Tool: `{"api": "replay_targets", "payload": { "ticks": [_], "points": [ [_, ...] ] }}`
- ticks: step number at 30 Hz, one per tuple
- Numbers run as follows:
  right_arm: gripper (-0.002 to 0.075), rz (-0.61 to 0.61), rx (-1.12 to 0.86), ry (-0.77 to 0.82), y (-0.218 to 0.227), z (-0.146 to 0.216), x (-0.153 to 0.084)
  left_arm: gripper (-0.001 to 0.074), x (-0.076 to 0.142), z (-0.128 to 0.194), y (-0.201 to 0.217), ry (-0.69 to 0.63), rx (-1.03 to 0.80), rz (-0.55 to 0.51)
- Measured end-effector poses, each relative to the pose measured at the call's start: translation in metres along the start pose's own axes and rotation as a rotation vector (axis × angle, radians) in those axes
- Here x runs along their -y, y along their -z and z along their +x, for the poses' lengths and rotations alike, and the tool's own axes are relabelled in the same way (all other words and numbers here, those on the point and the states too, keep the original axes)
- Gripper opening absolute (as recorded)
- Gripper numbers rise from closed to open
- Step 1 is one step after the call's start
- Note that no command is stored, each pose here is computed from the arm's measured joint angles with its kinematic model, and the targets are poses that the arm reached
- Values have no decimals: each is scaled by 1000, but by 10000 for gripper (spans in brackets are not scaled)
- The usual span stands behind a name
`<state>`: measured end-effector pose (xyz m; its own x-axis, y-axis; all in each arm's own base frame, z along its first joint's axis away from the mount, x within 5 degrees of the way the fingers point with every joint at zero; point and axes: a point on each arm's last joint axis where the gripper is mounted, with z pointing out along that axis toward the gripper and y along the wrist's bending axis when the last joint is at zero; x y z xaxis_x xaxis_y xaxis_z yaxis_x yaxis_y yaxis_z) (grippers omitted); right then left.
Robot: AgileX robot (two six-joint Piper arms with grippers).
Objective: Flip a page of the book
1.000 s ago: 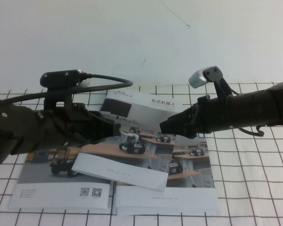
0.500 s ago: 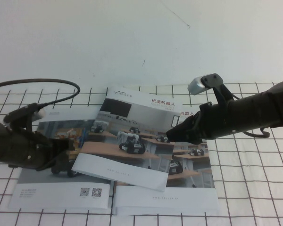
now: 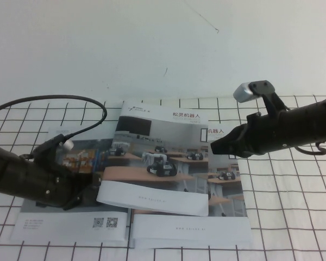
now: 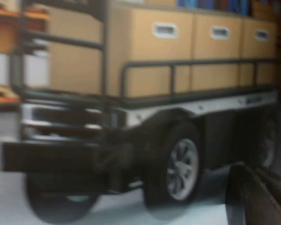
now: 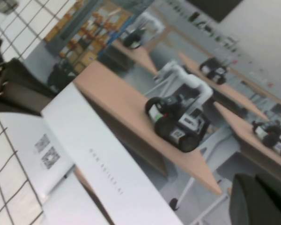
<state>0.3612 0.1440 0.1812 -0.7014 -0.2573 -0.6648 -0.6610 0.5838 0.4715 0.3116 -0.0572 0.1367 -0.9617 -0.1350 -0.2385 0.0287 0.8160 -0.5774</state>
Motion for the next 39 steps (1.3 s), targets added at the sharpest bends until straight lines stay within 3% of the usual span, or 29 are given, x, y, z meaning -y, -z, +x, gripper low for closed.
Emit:
{"api": "replay_targets", "payload": {
  "ticks": [7,13,17,24,31,39],
  "points": [
    [1,37,19,-22,10,0,13,-3,18,5,7,-65,-31,55],
    [1,42,18,23,14,-3,9,-3,33,5,21,-116,1,58],
    [1,113,89,126,42,-23,-11,-2,48,8,44,-181,40,54],
    [1,280,281,310,120,-59,-71,-3,92,29,125,-356,233,34],
    [0,357,404,404,180,-44,-129,-2,128,96,222,-518,524,-62],
    [0,412,473,432,214,15,-169,-2,134,200,294,-536,908,-123]
  ]
}}
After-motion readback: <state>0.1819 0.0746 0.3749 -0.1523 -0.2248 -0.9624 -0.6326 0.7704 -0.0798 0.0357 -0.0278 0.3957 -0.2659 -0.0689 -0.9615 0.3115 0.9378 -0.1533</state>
